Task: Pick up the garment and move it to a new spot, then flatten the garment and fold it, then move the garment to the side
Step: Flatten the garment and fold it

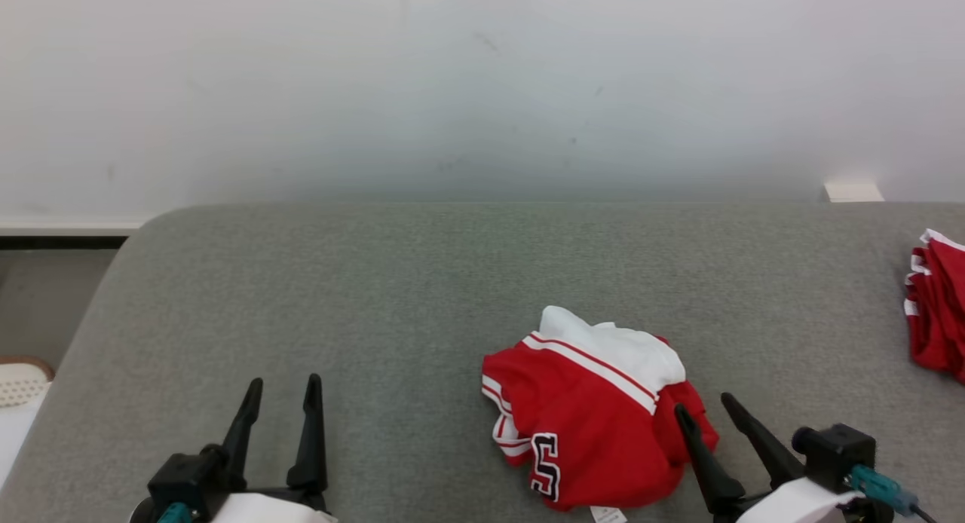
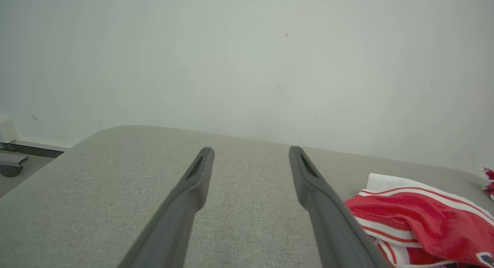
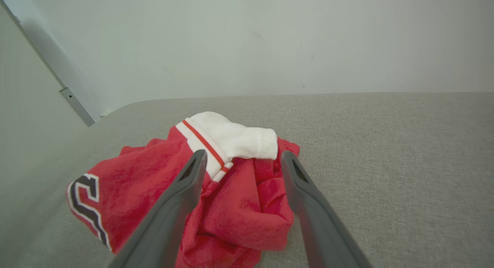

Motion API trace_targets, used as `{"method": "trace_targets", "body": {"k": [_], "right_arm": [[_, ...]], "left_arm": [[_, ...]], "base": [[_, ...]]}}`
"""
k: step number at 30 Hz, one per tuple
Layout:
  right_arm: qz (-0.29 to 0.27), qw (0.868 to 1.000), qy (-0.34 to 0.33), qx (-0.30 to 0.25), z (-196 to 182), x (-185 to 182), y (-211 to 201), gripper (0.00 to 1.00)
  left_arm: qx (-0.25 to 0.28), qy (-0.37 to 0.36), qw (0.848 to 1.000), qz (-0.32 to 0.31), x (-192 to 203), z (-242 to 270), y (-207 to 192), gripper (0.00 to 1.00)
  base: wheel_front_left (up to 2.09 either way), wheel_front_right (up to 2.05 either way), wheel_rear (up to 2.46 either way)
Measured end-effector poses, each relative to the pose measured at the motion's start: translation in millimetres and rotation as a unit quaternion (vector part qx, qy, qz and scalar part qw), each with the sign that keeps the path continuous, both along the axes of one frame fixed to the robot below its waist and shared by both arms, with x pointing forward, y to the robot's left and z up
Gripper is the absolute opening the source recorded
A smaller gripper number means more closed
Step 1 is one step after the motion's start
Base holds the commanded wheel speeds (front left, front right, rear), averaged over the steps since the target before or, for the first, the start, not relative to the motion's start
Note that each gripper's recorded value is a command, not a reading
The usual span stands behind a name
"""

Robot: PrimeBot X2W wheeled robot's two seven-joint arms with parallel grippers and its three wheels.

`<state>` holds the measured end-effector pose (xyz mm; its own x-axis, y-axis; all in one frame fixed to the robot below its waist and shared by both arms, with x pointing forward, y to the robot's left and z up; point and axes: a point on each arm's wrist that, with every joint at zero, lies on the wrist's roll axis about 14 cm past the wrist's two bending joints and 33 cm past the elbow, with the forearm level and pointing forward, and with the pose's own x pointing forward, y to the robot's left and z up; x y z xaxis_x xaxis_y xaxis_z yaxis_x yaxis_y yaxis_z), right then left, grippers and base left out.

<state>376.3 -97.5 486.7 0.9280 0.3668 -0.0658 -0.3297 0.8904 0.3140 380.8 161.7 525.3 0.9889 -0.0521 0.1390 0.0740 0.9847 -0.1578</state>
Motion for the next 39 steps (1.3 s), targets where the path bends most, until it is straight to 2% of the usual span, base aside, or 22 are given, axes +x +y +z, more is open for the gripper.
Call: {"method": "trace_targets", "body": {"k": [6, 11, 15, 16, 17, 18, 25, 31, 35, 39], "right_arm": [[0.061, 0.994, 0.09, 0.015, -23.2, 5.1, 31.2, 1.0], [0.093, 0.986, 0.132, 0.037, -33.1, 8.5, 52.4, 1.0], [0.112, 0.98, 0.162, 0.022, -47.8, 10.4, 60.6, 1.0], [0.116, 0.979, 0.163, 0.026, -48.0, 10.8, 64.6, 0.91], [0.12, 0.979, 0.161, 0.03, -46.8, 11.8, 69.0, 0.44], [0.123, 0.98, 0.155, 0.032, -44.2, 13.7, 72.4, 0.0], [0.095, 0.992, 0.078, 0.038, -15.0, 38.2, 62.4, 0.0], [0.061, 0.998, 0.005, 0.004, 19.6, 72.3, 32.5, 0.0], [0.089, 0.995, -0.042, -0.01, 50.4, 82.5, 51.1, 0.0], [0.155, 0.987, -0.05, -0.011, 60.3, 71.9, 100.0, 0.0]], "left_arm": [[-0.003, 0.0, 1.0, 0.025, -7.7, 0.3, 16.3, 1.0], [-0.003, 0.003, 0.999, 0.053, -17.3, -1.6, 33.5, 1.0], [-0.003, 0.008, 0.997, 0.073, -25.6, -4.4, 46.7, 1.0], [-0.003, 0.008, 0.997, 0.079, -27.6, -4.5, 50.2, 1.0], [-0.003, 0.008, 0.997, 0.083, -29.5, -4.5, 52.8, 1.0], [-0.003, 0.008, 0.996, 0.088, -31.4, -4.4, 56.1, 1.0], [-0.004, 0.005, 0.994, 0.105, -39.4, -2.3, 66.6, 1.0], [-0.005, 0.005, 0.994, 0.105, -40.9, -2.4, 67.2, 1.0], [-0.005, 0.004, 0.994, 0.11, -43.2, -1.8, 70.3, 1.0], [-0.007, 0.004, 0.993, 0.121, -47.4, -1.9, 76.2, 1.0]], "base": [[0.0, 0.0, 0.0], [0.0, 0.0, 0.0], [0.0, 0.0, 0.0], [0.0, 0.0, 0.0], [0.0, 0.0, 0.0], [0.0, 0.0, 0.0], [0.0, 0.0, 0.0], [0.0, 0.0, 0.0], [0.0, 0.0, 0.0], [0.0, 0.0, 0.0]]}}
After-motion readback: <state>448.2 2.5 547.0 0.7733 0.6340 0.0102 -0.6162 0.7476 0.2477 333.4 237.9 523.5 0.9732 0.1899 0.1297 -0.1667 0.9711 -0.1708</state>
